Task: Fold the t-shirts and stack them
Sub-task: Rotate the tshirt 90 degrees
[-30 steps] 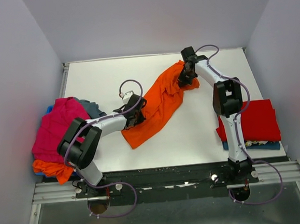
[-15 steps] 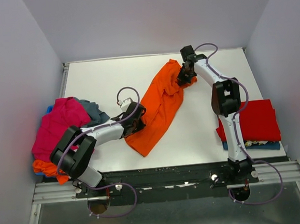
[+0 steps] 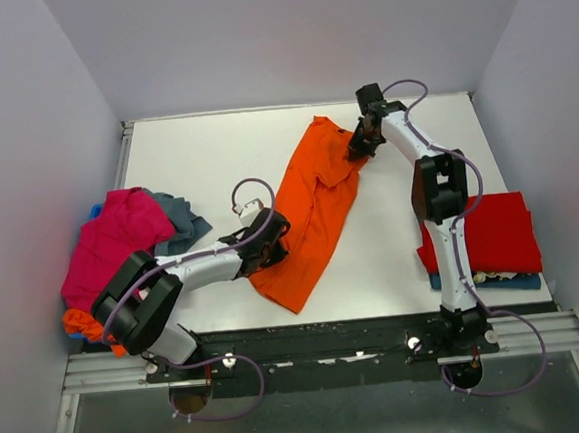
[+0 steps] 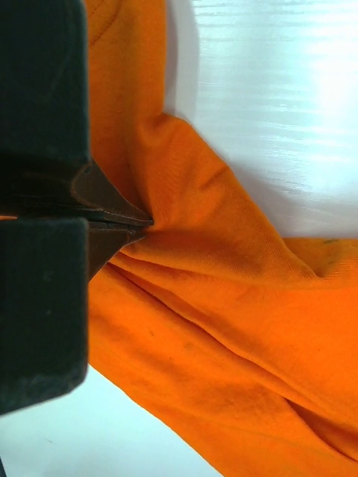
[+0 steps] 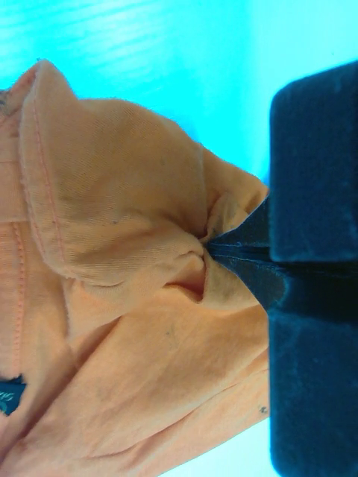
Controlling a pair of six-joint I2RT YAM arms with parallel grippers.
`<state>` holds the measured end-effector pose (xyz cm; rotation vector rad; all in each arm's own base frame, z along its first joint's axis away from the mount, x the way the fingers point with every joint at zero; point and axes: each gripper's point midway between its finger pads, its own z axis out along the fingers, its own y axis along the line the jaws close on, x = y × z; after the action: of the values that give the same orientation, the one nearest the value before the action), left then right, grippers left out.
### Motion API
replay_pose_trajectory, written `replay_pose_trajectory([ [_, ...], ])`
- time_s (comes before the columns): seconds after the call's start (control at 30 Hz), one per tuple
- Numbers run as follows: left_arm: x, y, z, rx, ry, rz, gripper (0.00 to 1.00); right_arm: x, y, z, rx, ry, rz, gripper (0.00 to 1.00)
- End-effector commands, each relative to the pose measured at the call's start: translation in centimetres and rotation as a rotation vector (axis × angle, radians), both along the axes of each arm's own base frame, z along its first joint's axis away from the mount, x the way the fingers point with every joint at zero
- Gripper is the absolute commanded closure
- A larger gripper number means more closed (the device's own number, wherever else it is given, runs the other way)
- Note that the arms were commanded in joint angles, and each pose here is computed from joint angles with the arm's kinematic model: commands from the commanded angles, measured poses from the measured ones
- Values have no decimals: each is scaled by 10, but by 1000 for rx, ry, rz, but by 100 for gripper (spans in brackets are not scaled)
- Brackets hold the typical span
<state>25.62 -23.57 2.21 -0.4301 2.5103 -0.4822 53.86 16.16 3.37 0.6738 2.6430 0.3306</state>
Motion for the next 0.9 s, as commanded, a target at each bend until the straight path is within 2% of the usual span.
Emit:
replay_pose_trajectory([
  [0.0,-48,21,-31,89,151,-18,100,10,-1,-8,1,-5,15,99],
  [0.43,-82,-16,-33,-22,155,-37,100,35,-14,-17,33,-25,-3,99],
  [0.7,-89,-63,-29,-136,126,-91,100,54,-12,-13,66,-90,26,99],
  [0.87,-88,-71,-23,-103,106,-110,97,58,-8,-2,90,-120,60,99],
])
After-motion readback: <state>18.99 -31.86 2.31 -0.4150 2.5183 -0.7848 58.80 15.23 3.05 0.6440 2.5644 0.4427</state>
